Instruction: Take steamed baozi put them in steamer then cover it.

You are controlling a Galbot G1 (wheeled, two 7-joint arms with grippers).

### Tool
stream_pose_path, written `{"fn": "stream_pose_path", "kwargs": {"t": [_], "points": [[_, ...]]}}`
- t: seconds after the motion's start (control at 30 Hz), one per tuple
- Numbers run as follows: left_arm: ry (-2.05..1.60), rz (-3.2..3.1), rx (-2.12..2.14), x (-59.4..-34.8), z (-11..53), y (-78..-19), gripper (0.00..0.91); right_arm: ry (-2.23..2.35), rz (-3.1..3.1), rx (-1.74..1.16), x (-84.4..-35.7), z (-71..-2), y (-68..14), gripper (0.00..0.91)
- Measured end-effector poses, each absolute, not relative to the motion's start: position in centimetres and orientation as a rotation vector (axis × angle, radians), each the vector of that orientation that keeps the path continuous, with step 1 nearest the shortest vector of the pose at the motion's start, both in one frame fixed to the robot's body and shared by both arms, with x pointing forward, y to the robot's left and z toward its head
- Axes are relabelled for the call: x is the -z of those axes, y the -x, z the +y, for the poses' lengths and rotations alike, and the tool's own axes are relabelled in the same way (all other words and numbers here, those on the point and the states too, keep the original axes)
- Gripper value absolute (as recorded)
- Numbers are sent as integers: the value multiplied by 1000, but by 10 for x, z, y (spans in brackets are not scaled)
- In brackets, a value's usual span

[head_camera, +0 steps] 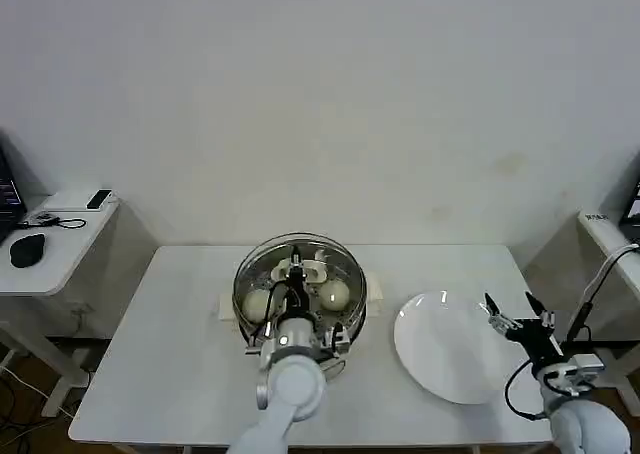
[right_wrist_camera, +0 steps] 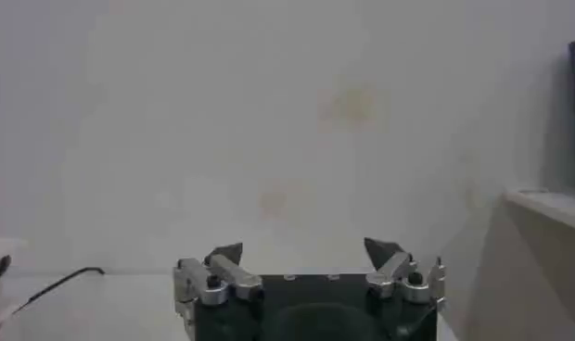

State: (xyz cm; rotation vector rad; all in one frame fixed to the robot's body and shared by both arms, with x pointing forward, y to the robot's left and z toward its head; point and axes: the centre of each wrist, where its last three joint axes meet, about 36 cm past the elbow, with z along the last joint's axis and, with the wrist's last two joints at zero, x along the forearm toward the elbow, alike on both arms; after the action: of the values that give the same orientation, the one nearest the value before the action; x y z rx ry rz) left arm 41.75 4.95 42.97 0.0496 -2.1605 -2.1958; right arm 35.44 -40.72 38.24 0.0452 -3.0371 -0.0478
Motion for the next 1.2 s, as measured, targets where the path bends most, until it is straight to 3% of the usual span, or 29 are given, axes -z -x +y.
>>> {"fn": "stream_pose_path", "kwargs": {"t": [1.2], "points": [[65, -2177, 2120, -431, 47, -409, 0, -49, -3028, 29, -372, -408, -359, 907]]}}
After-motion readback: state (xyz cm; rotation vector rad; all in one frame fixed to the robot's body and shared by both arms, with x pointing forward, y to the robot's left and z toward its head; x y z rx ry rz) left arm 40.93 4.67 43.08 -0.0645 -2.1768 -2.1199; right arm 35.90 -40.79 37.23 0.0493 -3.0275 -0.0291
